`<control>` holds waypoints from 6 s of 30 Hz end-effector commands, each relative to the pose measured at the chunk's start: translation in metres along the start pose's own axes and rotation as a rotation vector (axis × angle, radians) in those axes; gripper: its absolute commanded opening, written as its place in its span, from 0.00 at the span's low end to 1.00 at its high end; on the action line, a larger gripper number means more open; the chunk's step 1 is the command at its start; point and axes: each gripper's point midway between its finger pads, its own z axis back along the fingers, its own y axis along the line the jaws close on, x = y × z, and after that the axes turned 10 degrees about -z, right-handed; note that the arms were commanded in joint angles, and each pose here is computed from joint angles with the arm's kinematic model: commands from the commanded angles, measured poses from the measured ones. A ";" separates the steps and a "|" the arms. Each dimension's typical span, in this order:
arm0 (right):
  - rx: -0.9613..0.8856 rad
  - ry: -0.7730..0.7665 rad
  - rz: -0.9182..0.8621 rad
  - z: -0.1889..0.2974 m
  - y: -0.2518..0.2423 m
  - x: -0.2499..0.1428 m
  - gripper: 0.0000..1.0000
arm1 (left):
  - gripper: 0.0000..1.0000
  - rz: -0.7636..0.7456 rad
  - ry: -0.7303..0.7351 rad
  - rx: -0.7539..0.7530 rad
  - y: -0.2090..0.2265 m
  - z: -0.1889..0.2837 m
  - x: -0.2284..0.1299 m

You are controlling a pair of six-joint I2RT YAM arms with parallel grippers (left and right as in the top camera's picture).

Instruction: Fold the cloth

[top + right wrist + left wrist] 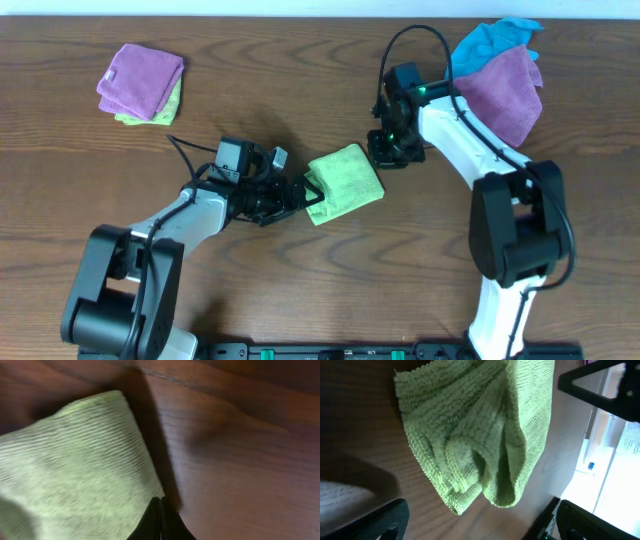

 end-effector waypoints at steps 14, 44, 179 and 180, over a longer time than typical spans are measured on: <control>0.172 0.091 -0.012 -0.030 0.036 -0.008 0.01 | 0.95 0.110 0.014 -0.025 0.034 -0.033 -0.027; 0.186 0.016 0.027 0.041 0.001 -0.003 0.01 | 0.06 -0.192 -0.506 -0.245 -0.096 0.121 0.170; 0.095 -0.662 0.387 0.281 -0.035 -0.241 0.04 | 0.95 -0.674 -0.410 0.470 -0.144 0.281 -0.118; 0.097 -0.666 0.387 0.279 -0.037 -0.244 0.18 | 0.96 -0.675 -0.411 0.470 -0.142 0.280 -0.120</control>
